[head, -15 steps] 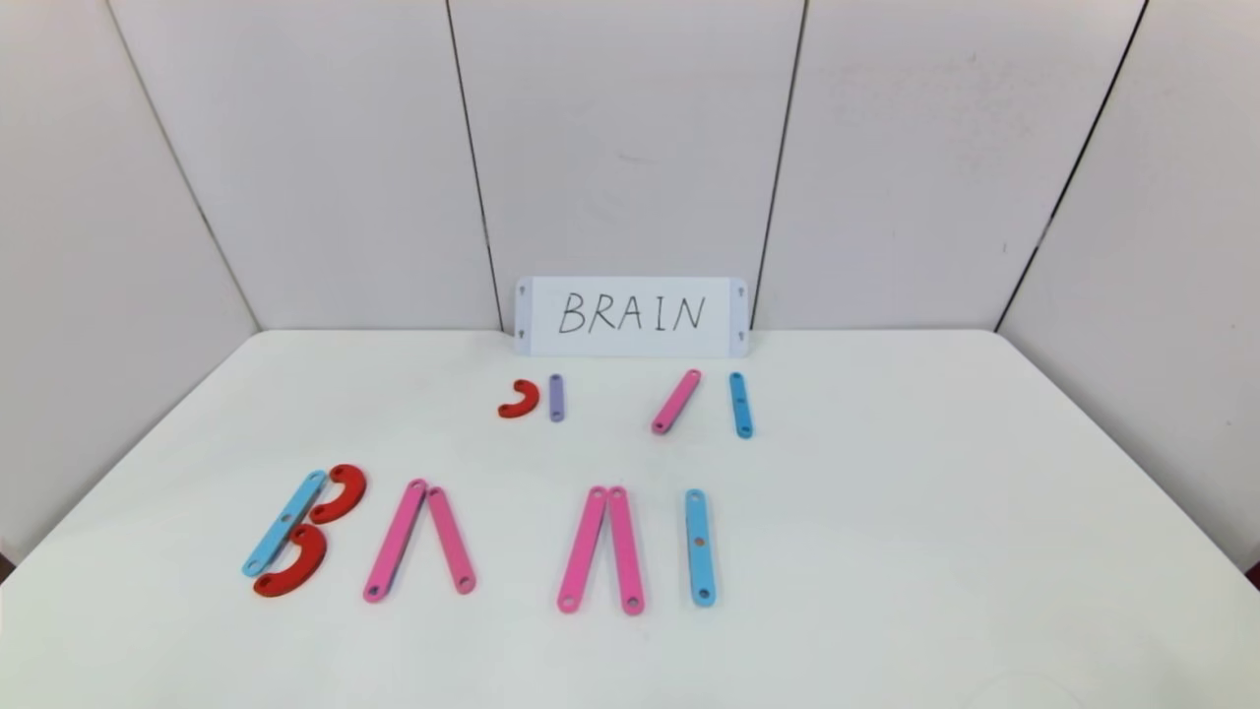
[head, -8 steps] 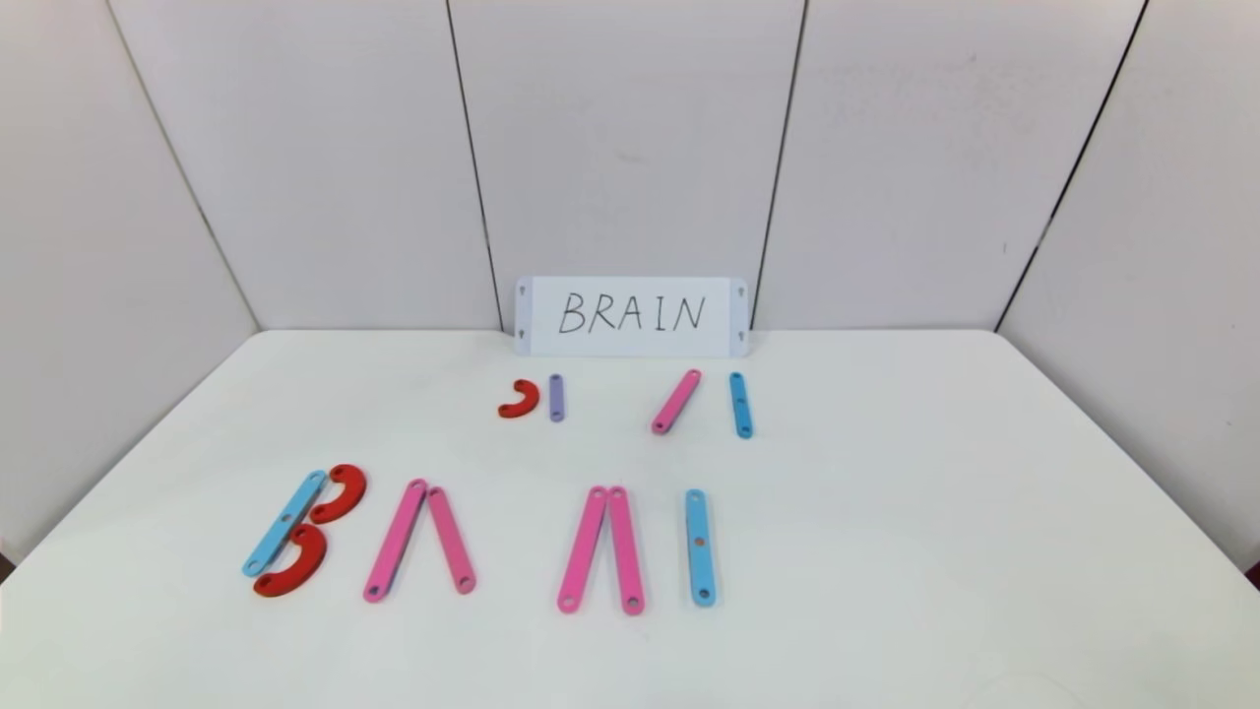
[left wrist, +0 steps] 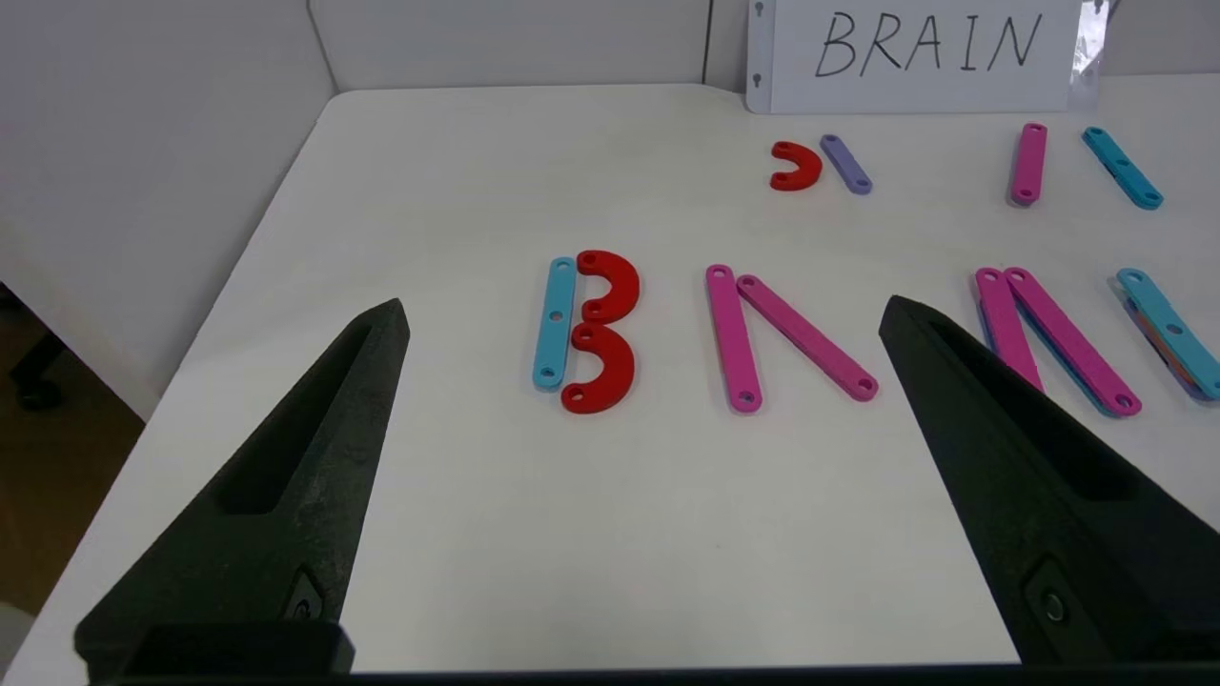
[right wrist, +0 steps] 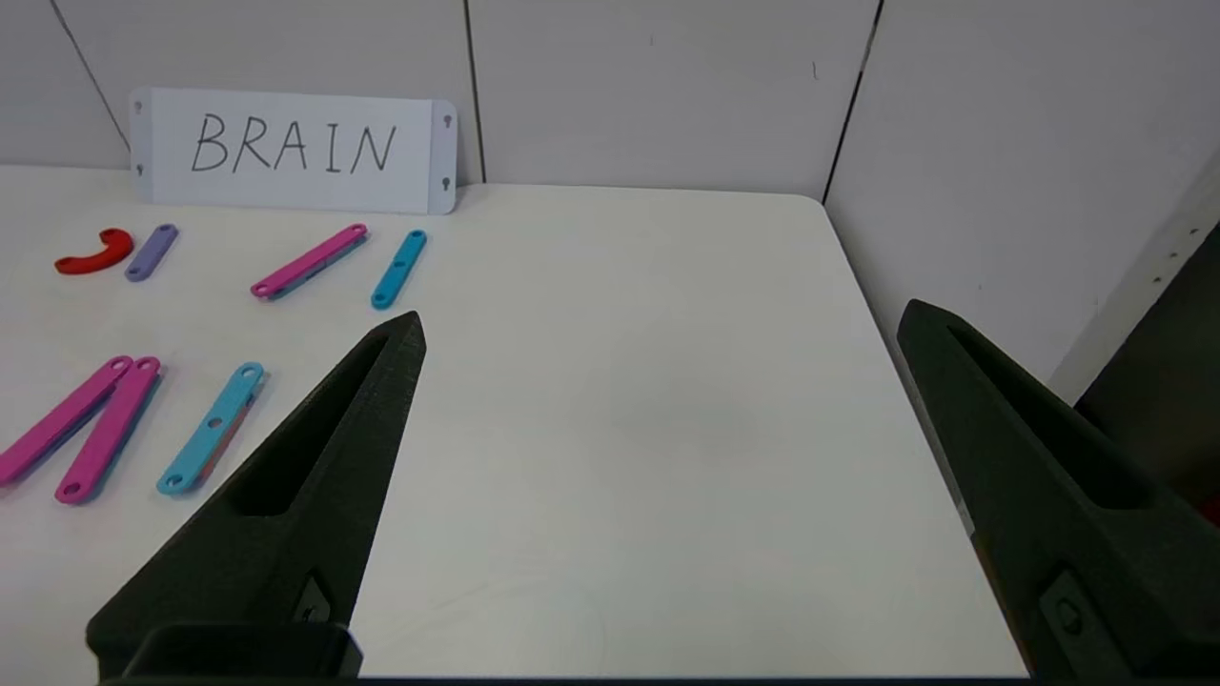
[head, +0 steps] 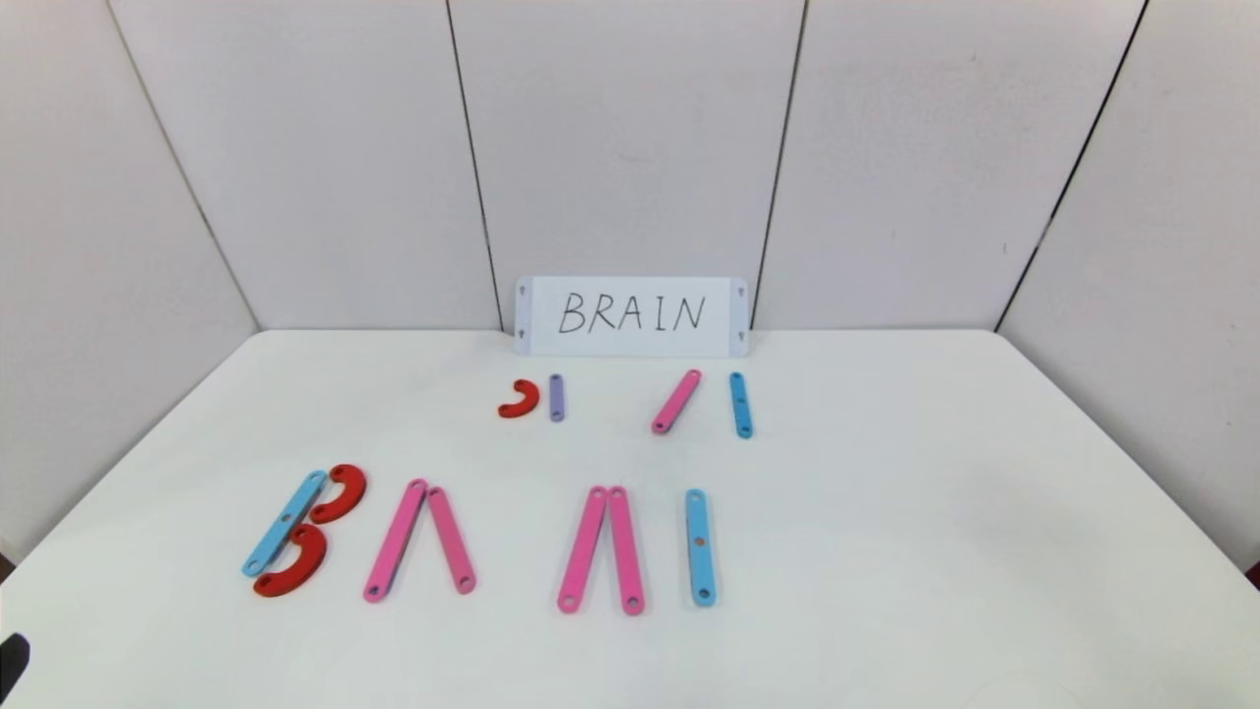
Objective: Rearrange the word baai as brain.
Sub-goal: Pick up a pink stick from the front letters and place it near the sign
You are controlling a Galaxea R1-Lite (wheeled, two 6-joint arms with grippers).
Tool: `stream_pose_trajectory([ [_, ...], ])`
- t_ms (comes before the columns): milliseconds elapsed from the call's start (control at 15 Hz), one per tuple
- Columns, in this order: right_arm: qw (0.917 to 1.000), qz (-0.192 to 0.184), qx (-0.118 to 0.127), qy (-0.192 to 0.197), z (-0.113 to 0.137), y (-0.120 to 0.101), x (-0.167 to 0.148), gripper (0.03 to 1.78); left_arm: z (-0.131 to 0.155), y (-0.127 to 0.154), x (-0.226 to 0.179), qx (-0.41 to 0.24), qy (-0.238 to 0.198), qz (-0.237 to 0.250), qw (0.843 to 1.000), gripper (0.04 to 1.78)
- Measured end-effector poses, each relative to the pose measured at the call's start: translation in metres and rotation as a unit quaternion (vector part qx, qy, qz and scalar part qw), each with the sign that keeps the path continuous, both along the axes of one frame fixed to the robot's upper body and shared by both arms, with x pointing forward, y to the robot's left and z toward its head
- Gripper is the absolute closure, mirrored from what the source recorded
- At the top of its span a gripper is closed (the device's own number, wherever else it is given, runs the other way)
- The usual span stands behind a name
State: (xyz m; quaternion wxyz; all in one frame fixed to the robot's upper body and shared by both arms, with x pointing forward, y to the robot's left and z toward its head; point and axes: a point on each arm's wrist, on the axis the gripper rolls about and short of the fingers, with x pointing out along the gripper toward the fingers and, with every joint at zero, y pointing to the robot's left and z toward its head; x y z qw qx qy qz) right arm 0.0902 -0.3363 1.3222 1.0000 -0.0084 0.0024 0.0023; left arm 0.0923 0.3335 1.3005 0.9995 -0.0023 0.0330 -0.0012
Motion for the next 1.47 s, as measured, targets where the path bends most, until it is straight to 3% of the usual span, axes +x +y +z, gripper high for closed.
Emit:
stream_pose_trajectory([
  [267,0.9989,0.001,0.004,0.047,0.046,0.000,0.049,0.08,0.041,0.000,0.046,0.002,0.055,-0.007,0.998,0.09],
  [467,0.9933,0.023,0.005,0.113,0.059,0.002,0.097,0.08,0.064,-0.002,0.088,0.000,0.120,-0.036,0.992,0.09],
  [800,0.9715,0.103,0.018,0.213,0.047,0.012,0.171,0.08,0.059,-0.012,0.159,0.018,0.256,-0.099,0.962,0.09],
  [1067,0.9525,0.136,0.020,0.272,0.025,0.022,0.217,0.08,0.037,-0.027,0.196,0.047,0.339,-0.139,0.929,0.09],
  [1467,0.9379,0.182,0.016,0.295,0.000,0.044,0.261,0.08,0.000,-0.042,0.228,0.059,0.415,-0.157,0.894,0.09],
])
